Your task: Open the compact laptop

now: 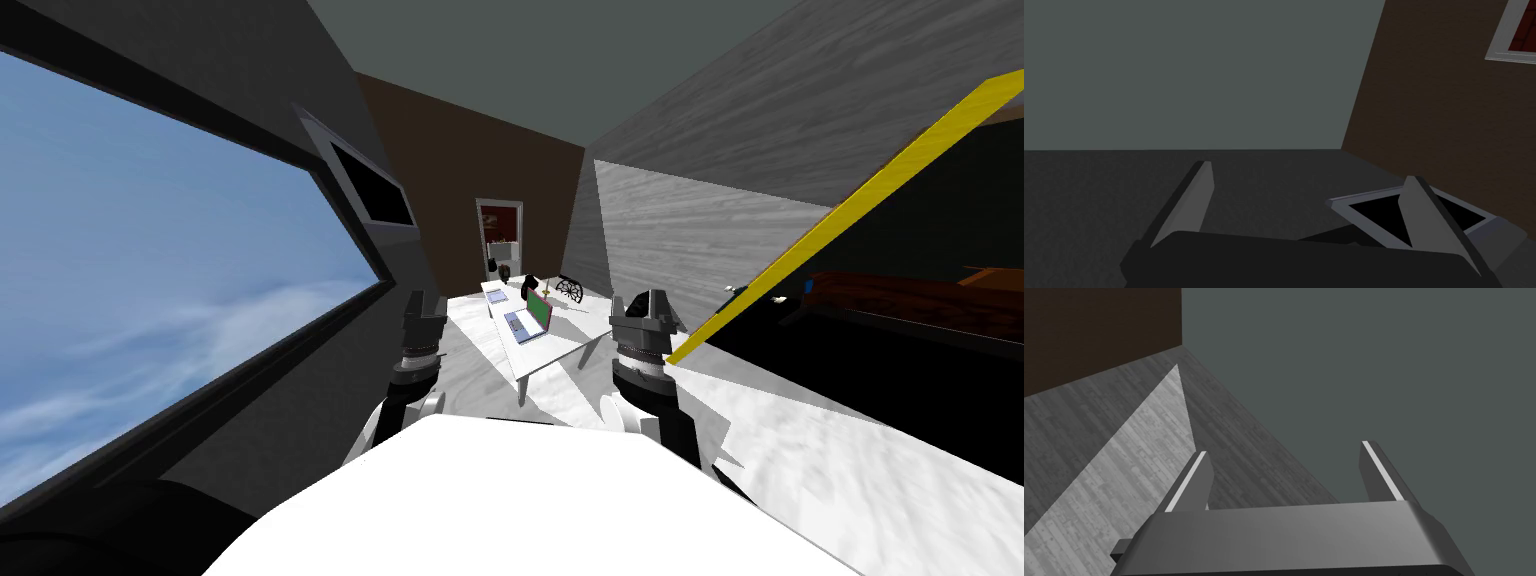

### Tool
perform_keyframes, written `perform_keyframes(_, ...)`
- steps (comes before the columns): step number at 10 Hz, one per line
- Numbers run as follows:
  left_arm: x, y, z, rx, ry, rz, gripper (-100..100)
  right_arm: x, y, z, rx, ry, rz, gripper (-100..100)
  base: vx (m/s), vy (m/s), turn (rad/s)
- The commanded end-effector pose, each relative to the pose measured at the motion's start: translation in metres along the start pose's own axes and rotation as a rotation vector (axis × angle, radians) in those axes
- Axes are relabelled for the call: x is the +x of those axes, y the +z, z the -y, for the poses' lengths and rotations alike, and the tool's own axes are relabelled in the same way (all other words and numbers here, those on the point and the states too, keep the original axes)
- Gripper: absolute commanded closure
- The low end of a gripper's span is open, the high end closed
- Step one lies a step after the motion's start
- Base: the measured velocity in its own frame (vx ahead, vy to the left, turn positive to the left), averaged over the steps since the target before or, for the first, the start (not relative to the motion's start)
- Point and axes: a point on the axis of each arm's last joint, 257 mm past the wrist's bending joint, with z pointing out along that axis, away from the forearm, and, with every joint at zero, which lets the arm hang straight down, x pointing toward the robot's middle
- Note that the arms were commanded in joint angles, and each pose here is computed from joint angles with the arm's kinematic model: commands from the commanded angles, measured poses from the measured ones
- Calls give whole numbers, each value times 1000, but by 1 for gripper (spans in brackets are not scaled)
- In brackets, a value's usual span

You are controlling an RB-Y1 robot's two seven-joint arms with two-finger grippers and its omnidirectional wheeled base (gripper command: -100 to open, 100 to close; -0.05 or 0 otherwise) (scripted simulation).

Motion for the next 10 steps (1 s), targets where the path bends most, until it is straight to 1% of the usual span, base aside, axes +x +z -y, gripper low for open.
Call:
perform_keyframes(1,0,0,0,0,0,0,0,0,0,0,0,0,0,0,0,0,0)
perform_keyframes(9,0,0,0,0,0,0,0,0,0,0,0,0,0,0,0,0,0)
perform_keyframes(10,0,0,0,0,0,0,0,6,-1,5,11,-28,-45,-100,5,7,45)
